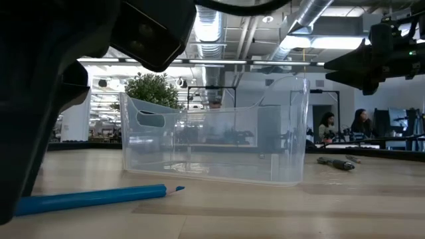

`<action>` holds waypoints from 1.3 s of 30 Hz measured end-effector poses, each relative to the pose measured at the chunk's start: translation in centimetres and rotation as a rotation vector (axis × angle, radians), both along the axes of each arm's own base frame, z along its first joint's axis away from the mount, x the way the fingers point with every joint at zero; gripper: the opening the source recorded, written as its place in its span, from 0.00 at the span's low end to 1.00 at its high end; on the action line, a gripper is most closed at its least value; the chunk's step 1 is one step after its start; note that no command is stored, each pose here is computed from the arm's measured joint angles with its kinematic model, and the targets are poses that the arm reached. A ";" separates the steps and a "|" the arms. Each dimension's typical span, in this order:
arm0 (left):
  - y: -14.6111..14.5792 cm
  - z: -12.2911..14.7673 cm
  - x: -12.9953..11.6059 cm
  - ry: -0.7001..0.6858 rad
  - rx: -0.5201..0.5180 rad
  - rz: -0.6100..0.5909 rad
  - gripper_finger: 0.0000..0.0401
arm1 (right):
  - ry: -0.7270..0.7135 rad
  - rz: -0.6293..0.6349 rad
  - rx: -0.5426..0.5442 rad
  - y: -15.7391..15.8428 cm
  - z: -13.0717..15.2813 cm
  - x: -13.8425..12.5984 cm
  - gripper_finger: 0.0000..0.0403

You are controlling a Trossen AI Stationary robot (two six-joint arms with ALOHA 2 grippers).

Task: Sort pens & pencils
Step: Put the blue pencil into the black bin

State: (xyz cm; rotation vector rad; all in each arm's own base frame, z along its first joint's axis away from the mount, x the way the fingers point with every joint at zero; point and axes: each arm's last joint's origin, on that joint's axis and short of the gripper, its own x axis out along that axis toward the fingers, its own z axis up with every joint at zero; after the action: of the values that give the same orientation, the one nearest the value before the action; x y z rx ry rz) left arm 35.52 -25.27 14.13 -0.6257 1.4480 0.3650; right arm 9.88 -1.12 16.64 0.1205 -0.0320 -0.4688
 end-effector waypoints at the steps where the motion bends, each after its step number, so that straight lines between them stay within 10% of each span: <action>1: 0.1 0.0 0.0 0.004 -0.001 0.001 0.49 | 0.000 0.000 0.000 0.0 0.0 0.0 0.66; 18: 0.3 -0.3 0.0 0.032 0.000 0.041 0.11 | 0.000 0.000 0.000 0.0 0.0 0.0 0.66; 39: 1.0 -0.3 -0.3 0.108 0.015 0.056 0.06 | 0.000 0.000 0.000 0.0 0.0 0.0 0.66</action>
State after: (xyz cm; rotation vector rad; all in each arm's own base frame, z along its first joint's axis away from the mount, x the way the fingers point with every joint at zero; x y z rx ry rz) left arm 35.18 -24.25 13.83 -0.6431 1.5317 0.4590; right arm 9.88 -1.13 16.64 0.1208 -0.0317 -0.4686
